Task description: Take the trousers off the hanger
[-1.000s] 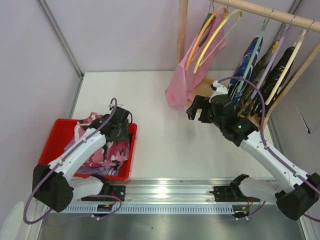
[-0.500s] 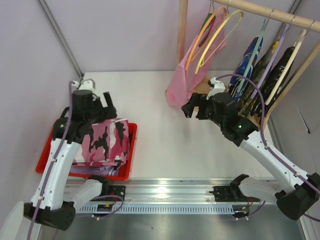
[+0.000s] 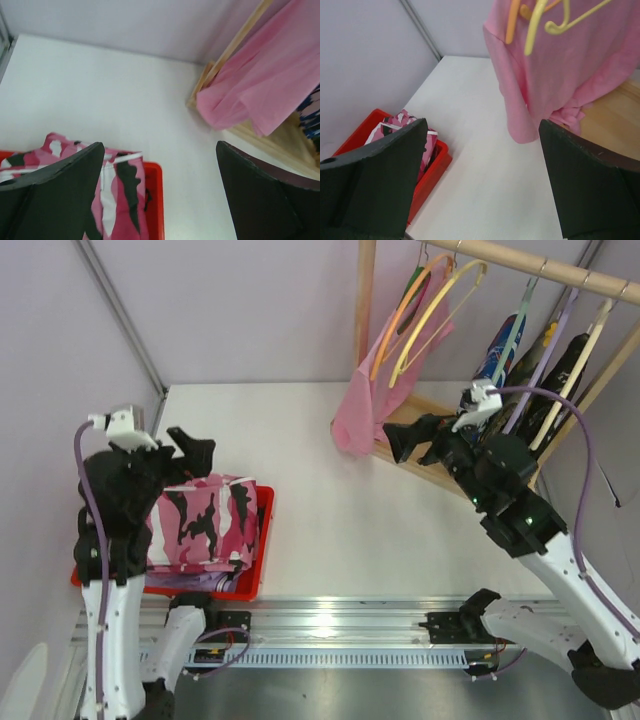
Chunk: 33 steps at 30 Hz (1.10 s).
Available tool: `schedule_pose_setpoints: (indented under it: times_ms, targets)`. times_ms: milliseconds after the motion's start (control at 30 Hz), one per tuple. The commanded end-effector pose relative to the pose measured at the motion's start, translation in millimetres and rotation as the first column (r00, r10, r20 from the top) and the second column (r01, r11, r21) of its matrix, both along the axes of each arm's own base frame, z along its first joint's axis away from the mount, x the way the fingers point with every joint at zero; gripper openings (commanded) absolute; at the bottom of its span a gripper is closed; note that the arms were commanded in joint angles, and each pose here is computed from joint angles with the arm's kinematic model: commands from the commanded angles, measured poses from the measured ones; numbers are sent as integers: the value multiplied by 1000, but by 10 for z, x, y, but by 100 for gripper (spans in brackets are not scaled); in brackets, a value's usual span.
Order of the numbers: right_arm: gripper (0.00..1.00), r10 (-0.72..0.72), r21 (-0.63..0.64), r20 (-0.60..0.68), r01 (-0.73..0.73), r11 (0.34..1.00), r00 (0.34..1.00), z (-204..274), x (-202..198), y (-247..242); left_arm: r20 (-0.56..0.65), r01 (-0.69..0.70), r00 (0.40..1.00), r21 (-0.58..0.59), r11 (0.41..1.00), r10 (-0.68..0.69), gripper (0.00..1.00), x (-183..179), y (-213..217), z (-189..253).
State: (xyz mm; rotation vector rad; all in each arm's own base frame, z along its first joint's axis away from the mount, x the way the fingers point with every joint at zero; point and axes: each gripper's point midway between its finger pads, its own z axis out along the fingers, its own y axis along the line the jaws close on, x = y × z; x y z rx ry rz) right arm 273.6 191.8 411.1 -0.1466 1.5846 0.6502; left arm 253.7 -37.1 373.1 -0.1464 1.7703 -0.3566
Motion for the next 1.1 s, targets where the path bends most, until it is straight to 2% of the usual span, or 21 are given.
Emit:
schedule_pose_setpoints:
  times_ms: [0, 33, 100, 133, 200, 267, 300, 367, 433, 467, 567, 633, 833, 1067]
  targets:
    - [99, -131, 71, 102, 124, 990, 986, 50, -44, -317, 187, 39, 982, -44, 998, -30, 100, -182, -88, 31]
    - [100, -147, 115, 77, 137, 984, 986, -26, -62, -344, 181, 35, 983, -98, 995, -17, 99, -194, -104, -140]
    - [99, -194, 137, 19, 190, 972, 981, -368, -52, -420, 302, 44, 953, -144, 989, 2, 99, -448, -117, -19]
    - [99, -208, 182, 0, 205, 962, 978, -414, -109, -483, 280, 38, 960, -188, 981, 16, 99, -392, -118, -278]
    - [99, -238, 146, -71, 246, 958, 969, -827, -112, -541, 328, 30, 944, -223, 974, 46, 100, -549, -96, -292]
    - [99, -238, 149, -112, 253, 956, 965, -1022, -196, -590, 263, -17, 960, -276, 961, 93, 100, -543, -44, -566]
    - [99, -247, 130, -151, 267, 955, 957, -1256, -211, -603, 246, -19, 965, -288, 957, 93, 100, -556, -52, -646]
    - [99, -279, 182, -185, 311, 933, 943, -1381, -292, -716, 182, -24, 979, -320, 947, 86, 100, -576, -84, -878]
    - [99, -303, 181, -218, 344, 921, 928, -1658, -337, -787, 139, -24, 987, -344, 939, 76, 100, -582, -117, -1020]
    - [99, -296, 223, -204, 339, 914, 933, -1630, -399, -831, 84, -39, 994, -357, 933, 73, 99, -564, -128, -1228]
    - [100, -305, 248, -191, 347, 904, 933, -1772, -486, -928, 50, -56, 995, -396, 917, 83, 100, -556, -134, -1396]
    - [100, -361, 230, -228, 410, 883, 904, -1968, -503, -1053, 43, -70, 994, -418, 906, 96, 100, -545, -124, -1470]
    - [99, -393, 253, -244, 450, 856, 886, -2004, -569, -1181, 73, -77, 990, -436, 896, 121, 99, -553, -91, -1517]
    - [100, -397, 226, -202, 437, 871, 895, -1890, -510, -1148, 73, -113, 985, -413, 904, 156, 99, -536, -17, -1489]
